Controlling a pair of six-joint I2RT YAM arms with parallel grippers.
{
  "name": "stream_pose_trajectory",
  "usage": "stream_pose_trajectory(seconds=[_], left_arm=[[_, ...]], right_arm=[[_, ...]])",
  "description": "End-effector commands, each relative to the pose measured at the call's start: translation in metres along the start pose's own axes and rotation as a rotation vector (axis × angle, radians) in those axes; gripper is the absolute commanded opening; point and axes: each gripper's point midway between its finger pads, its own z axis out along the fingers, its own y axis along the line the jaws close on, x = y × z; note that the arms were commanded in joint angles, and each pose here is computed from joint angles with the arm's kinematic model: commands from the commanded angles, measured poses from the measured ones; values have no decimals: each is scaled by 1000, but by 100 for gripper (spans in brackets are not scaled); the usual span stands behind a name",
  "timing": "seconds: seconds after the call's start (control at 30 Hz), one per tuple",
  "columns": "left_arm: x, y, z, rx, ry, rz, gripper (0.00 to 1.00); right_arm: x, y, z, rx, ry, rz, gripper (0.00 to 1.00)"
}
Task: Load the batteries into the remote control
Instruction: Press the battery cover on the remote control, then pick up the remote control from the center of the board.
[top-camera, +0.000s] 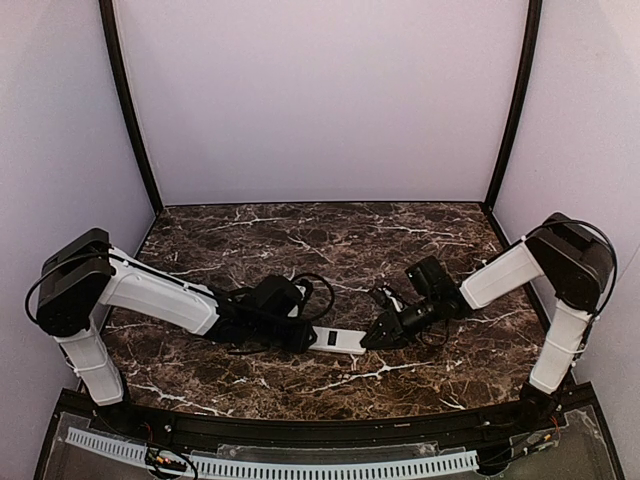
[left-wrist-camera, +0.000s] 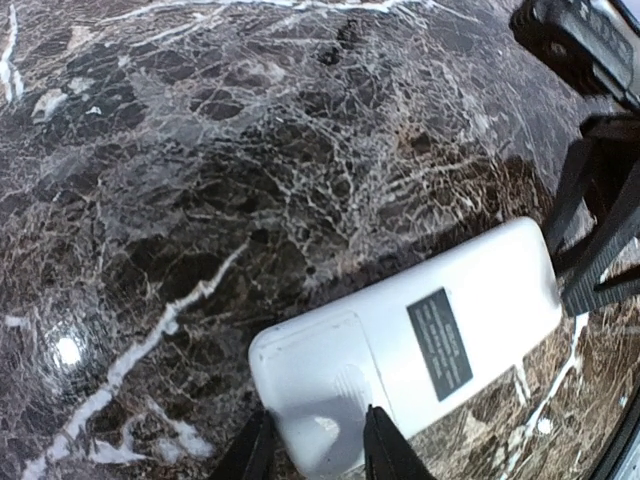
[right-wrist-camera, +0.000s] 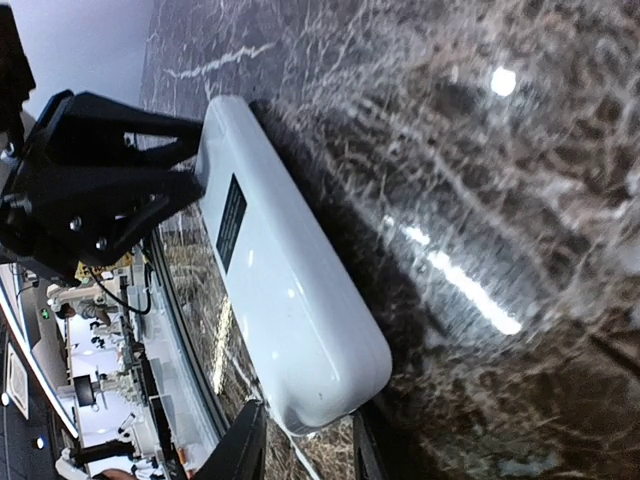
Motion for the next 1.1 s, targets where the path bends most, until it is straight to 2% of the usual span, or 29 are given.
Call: stream_pose_trajectory(seconds=[0.0,0.13,0.3,0.37,0.4,0.57,0.77,0.9,1.07], left_arm=[[24,6,-15,-6,104,68,37],[11,2,-27,12,56,80,52],[-12,8,-54,14,-70,90,84],[-14,15,-64,3,-105,113,95],[-19,13,-70,10,-131,122,97],[-17,15,-73,9,-114,254,99],[4,-6,-46,121,54,491,98],[6,-13,-33,143,113,643,99],[2,-18,-22,154,149,837,99]], right_arm=[[-21,-22,-5,108,-83,-37,32],[-35,-24,-9,117,-97,-55,34],[-55,-21,-7,107,-100,-91,34],[-63,-19,-5,99,-99,-107,34],[-67,-16,-4,90,-100,-116,34],[-84,-5,1,42,-89,-154,35],[-104,22,-10,-8,-120,-235,38],[-120,34,-41,16,-195,-281,48],[-130,39,-82,72,-286,-317,69]])
